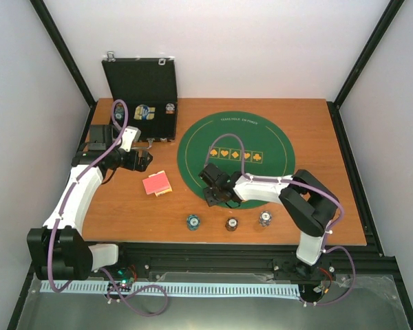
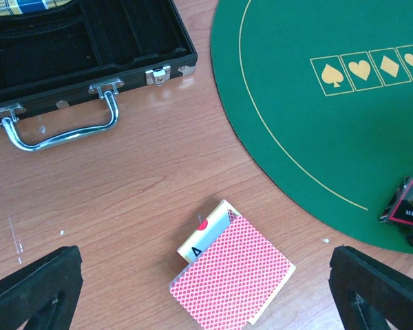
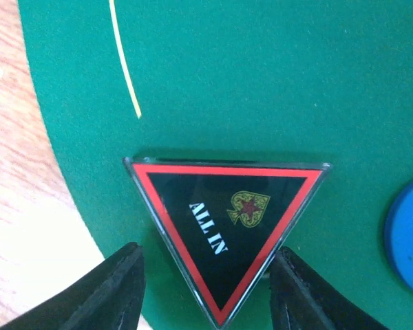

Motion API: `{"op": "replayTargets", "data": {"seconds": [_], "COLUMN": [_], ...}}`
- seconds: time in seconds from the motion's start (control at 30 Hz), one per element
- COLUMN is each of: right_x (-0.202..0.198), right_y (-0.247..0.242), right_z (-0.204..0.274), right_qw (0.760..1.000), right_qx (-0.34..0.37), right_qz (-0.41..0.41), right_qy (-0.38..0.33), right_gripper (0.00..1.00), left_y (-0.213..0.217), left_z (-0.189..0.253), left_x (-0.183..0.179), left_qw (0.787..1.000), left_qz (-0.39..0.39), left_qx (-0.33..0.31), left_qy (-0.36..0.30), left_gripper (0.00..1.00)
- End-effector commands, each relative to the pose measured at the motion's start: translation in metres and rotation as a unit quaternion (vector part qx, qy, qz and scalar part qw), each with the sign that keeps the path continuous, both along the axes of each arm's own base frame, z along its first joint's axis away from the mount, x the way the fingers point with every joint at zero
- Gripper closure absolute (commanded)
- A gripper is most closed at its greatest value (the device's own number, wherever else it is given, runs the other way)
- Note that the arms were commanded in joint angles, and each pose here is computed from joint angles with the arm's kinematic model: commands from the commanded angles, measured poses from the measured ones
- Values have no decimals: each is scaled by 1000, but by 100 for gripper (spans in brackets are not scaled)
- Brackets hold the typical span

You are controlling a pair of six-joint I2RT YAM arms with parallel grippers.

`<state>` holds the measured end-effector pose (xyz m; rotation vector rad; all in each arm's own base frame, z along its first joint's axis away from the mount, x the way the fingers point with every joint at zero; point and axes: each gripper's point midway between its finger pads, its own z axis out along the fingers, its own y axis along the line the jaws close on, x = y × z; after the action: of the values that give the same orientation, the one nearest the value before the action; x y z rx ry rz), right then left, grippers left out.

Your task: Distribute texas hold em gaming equipment

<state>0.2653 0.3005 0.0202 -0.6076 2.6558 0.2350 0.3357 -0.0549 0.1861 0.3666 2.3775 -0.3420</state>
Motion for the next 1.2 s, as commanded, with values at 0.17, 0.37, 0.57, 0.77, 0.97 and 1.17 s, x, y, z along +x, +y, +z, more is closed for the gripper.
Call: {"op": "replayTargets", "data": {"seconds": [0.17, 0.37, 0.57, 0.77, 0.97, 1.17], "right_x": [24, 55, 90, 126, 141, 132], "right_y": [25, 49, 80, 100, 81, 63], "right_z": [1, 4, 5, 13, 21, 46], "right_qw": [999, 999, 999, 999, 998, 996], "right_qx": [-4, 4, 14, 16, 18, 20], "right_qz": [38, 33, 28, 20, -16, -33], "right_qy": [-8, -17, -30, -47, -52, -79], "right_gripper": [53, 54, 54, 55, 55, 52], "left_y": [-2, 2, 3, 4, 3, 2], "left_z": [24, 18, 21, 25, 23, 25], "left_x": [-1, -4, -6, -7, -7, -9], "left_qw": [1000, 1000, 1000, 999, 999, 999], "left_qz": [8, 18, 23, 29, 26, 25], "left_qx": [-19, -13, -13, -15, -15, -16], "left_qy": [-21, -14, -14, -16, -12, -15], "left_gripper": [0, 0, 0, 0, 0, 0]}}
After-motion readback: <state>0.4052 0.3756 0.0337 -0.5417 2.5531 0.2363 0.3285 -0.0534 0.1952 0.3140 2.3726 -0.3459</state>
